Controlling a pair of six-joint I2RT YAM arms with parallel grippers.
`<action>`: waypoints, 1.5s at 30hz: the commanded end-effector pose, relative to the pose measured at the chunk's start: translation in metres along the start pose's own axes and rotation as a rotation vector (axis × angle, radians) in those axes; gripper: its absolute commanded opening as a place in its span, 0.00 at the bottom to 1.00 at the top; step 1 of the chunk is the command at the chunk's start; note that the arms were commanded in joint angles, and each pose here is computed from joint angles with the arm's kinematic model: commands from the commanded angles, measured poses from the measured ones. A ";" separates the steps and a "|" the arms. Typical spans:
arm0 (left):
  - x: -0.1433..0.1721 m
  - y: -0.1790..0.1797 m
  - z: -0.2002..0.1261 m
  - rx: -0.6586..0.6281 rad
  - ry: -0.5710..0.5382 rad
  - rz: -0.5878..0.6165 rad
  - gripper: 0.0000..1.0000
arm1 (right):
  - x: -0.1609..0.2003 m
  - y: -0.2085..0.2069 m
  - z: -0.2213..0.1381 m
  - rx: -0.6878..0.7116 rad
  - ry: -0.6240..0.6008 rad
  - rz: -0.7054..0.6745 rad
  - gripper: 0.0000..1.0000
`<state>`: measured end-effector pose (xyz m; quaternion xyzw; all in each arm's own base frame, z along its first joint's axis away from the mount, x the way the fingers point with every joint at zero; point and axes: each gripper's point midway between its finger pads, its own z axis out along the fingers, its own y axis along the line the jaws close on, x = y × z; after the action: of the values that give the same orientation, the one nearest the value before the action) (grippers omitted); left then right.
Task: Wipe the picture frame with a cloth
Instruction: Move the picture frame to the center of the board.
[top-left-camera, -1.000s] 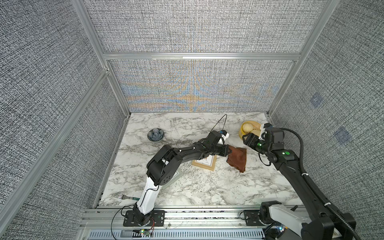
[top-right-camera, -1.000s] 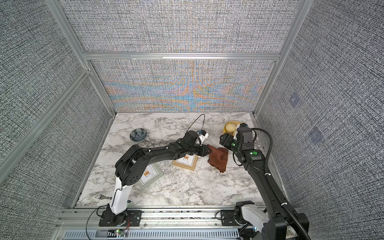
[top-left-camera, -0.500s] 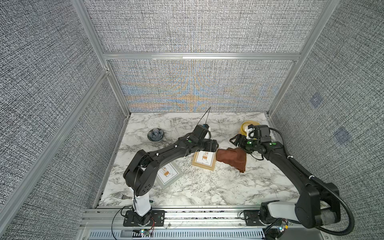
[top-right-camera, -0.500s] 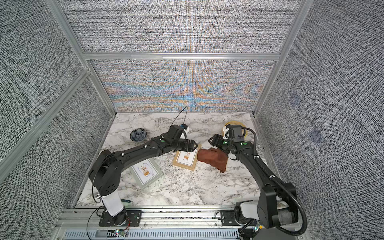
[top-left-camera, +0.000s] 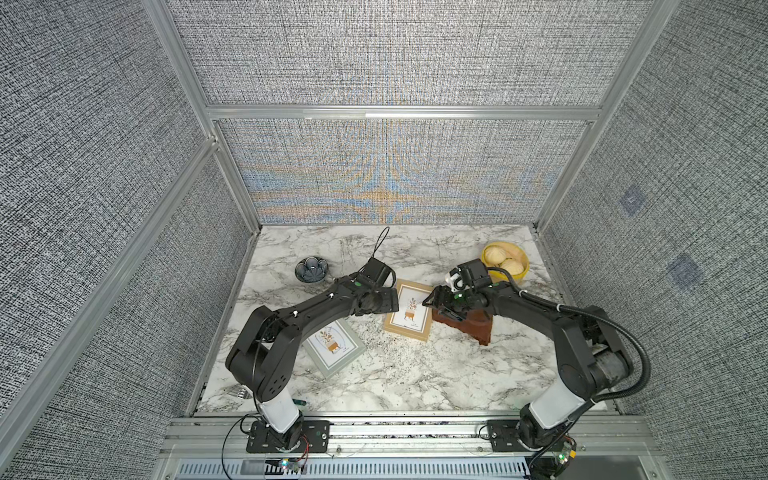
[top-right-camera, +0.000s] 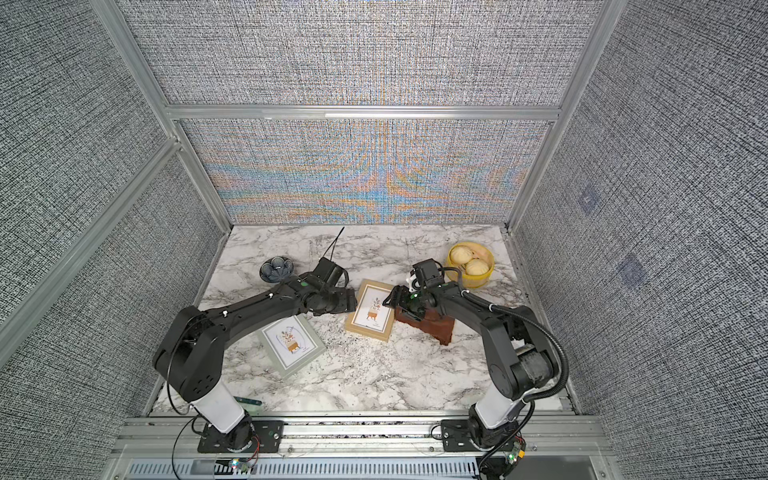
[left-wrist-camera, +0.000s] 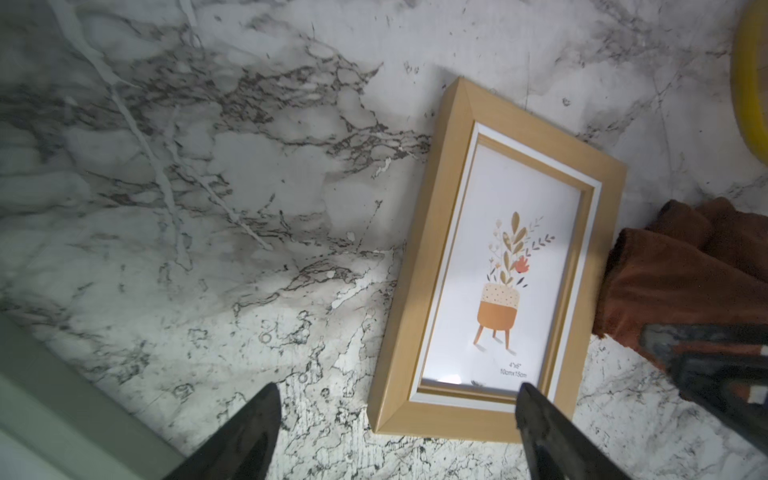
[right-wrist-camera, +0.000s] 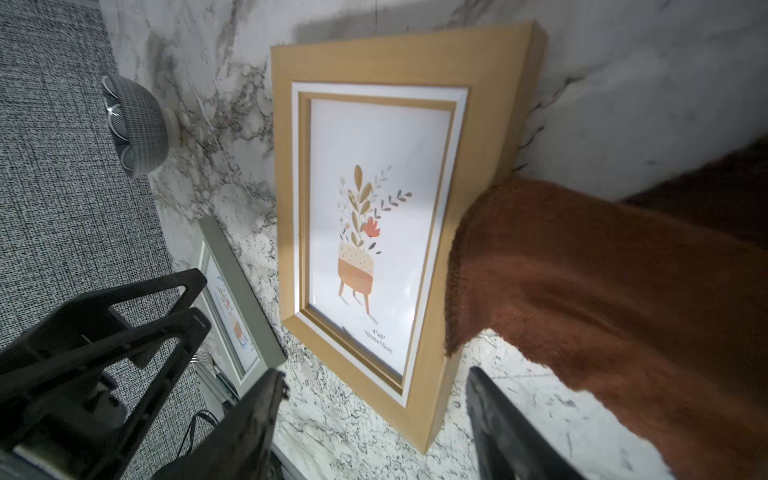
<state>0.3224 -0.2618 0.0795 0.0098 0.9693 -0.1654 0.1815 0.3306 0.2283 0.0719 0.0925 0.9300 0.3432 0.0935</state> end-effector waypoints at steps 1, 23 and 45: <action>0.002 -0.008 0.007 0.040 0.026 -0.029 0.85 | 0.009 0.004 0.011 -0.016 0.046 0.025 0.71; 0.014 -0.006 0.044 0.080 0.114 -0.135 0.70 | -0.016 0.027 0.050 0.021 0.037 -0.083 0.71; -0.079 0.000 0.085 0.129 0.039 -0.188 0.70 | -0.098 0.057 0.094 -0.012 -0.052 -0.176 0.71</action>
<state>0.4169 -0.2689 0.0284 -0.0823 0.9645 -0.2033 0.1473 0.4476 0.2891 0.0400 0.0391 0.9426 0.2983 0.1449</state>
